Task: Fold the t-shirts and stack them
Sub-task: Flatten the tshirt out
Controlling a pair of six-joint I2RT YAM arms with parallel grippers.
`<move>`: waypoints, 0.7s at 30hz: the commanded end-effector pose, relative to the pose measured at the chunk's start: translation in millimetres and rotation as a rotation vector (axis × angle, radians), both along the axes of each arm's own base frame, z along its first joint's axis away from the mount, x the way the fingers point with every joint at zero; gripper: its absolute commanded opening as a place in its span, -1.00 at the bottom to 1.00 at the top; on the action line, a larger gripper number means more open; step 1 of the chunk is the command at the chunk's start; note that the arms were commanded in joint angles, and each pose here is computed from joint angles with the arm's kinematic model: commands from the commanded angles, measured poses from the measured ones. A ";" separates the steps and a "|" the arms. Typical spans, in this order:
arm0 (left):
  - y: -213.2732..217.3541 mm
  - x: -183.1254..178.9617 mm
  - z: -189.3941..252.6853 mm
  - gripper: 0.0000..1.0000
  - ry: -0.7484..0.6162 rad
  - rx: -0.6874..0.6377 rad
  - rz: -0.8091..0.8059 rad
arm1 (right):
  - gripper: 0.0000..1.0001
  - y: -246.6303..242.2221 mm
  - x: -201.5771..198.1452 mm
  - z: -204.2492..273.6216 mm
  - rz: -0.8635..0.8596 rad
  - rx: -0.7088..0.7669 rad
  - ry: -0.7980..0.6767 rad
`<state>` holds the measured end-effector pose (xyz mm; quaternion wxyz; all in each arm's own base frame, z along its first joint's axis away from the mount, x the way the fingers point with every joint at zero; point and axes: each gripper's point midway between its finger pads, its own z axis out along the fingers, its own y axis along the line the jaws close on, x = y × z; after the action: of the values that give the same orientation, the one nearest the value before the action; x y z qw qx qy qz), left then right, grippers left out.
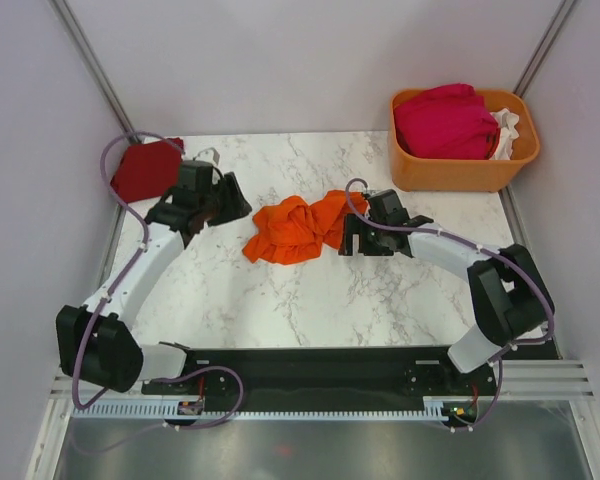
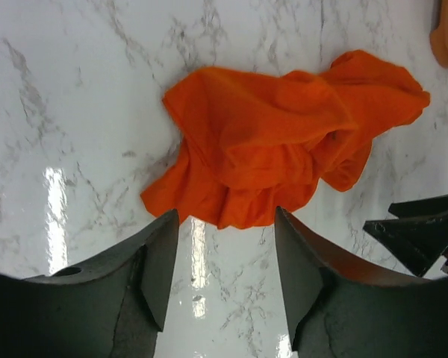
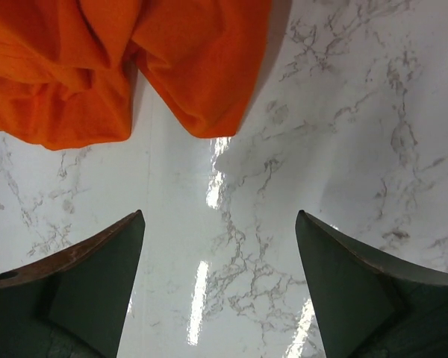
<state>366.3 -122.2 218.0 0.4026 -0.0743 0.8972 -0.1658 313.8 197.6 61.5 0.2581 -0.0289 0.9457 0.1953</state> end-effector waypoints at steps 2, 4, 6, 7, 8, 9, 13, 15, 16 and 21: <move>-2.7 -20.5 -64.7 0.28 0.063 -0.103 0.093 | 0.82 27.2 43.4 15.6 0.013 0.077 -0.101; -4.3 -26.9 -89.9 0.34 0.117 -0.090 0.090 | 0.82 31.3 50.9 13.5 0.014 0.083 -0.101; -4.6 -25.8 -103.4 0.34 0.138 -0.065 0.102 | 0.82 34.3 54.5 3.3 0.012 0.080 -0.082; -4.1 -25.7 -110.8 0.32 0.143 -0.040 0.109 | 0.82 36.9 59.2 4.8 0.012 0.086 -0.090; -3.9 -24.6 -122.7 0.29 0.165 -0.021 0.113 | 0.82 37.3 59.8 -3.9 0.010 0.079 -0.073; -4.3 -23.2 -127.2 0.28 0.168 -0.011 0.114 | 0.81 38.5 61.9 -5.0 0.010 0.082 -0.070; -5.2 -14.1 -147.0 0.16 0.197 0.023 0.116 | 0.79 41.8 65.2 -12.9 0.013 0.082 -0.058; -8.7 -12.4 -155.2 0.11 0.211 0.038 0.107 | 0.80 41.6 65.6 -14.6 0.014 0.079 -0.058; -15.8 -12.1 -155.5 0.08 0.209 0.049 0.088 | 0.80 40.7 64.4 -16.9 0.014 0.075 -0.054; -13.2 -27.0 -171.4 0.04 0.252 0.133 0.123 | 0.80 38.6 62.8 -20.2 0.016 0.067 -0.048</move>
<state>325.0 -135.8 34.9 0.2663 -0.1014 0.9543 -0.0901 367.4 229.9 34.3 0.2666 -0.0285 0.9384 0.2178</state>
